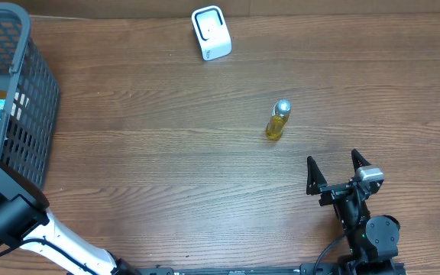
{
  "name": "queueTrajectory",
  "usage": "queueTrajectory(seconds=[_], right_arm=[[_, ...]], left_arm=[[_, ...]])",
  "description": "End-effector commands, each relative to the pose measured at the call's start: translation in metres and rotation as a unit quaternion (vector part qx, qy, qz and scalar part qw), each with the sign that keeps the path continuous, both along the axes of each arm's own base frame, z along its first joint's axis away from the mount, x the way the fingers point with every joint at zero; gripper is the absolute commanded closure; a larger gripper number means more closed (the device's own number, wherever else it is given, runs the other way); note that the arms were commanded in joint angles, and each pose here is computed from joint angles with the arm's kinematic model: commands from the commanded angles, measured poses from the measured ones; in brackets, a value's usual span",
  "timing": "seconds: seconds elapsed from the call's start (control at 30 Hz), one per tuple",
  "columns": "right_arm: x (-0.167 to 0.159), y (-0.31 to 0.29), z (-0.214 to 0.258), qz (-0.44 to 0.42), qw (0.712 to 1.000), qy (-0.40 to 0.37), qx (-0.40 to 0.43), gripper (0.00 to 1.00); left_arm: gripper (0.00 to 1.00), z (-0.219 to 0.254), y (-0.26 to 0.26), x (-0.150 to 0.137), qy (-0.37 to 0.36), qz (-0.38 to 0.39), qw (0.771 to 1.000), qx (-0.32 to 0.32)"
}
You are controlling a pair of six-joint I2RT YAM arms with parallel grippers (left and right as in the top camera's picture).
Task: Scan the item barcode
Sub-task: 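Reach the left gripper back into the basket and grasp the Kleenex pack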
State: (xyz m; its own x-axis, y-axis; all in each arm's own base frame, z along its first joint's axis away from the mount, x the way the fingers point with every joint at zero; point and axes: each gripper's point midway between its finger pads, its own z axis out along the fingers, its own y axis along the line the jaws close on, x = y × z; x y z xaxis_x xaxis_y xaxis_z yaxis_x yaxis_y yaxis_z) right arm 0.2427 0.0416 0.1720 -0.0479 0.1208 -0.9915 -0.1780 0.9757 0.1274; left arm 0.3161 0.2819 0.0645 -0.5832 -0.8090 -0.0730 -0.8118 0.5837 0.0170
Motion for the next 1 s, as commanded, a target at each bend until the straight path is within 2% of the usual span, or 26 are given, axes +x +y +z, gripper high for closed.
queueTrajectory(seconds=[0.0, 0.17, 0.3, 0.53, 0.7, 0.97], right_arm=[[0.0, -0.001, -0.002, -0.002, 1.0, -0.001, 0.004, 0.0], [0.0, -0.001, -0.002, -0.002, 1.0, -0.001, 0.004, 0.0], [0.0, -0.001, -0.002, -0.002, 1.0, -0.001, 0.004, 0.0], [0.0, -0.001, -0.002, -0.002, 1.0, -0.001, 0.004, 0.0], [0.0, -0.001, -0.002, -0.002, 1.0, -0.001, 0.004, 0.0], [0.0, -0.001, -0.002, -0.002, 1.0, -0.001, 0.004, 0.0]], left_arm=[[0.29, -0.006, -0.004, 0.0, 0.004, -0.006, 1.0, -0.009], [0.35, 0.015, 0.002, 0.007, -0.006, -0.006, 1.0, 0.001], [0.43, 0.055, 0.009, 0.016, -0.025, -0.006, 1.0, 0.017], [0.46, 0.159, 0.004, 0.035, -0.12, -0.015, 0.992, 0.036], [0.45, 0.243, -0.019, 0.041, -0.215, -0.039, 0.974, 0.066], [0.45, 0.316, -0.074, 0.04, -0.309, -0.094, 0.942, 0.086]])
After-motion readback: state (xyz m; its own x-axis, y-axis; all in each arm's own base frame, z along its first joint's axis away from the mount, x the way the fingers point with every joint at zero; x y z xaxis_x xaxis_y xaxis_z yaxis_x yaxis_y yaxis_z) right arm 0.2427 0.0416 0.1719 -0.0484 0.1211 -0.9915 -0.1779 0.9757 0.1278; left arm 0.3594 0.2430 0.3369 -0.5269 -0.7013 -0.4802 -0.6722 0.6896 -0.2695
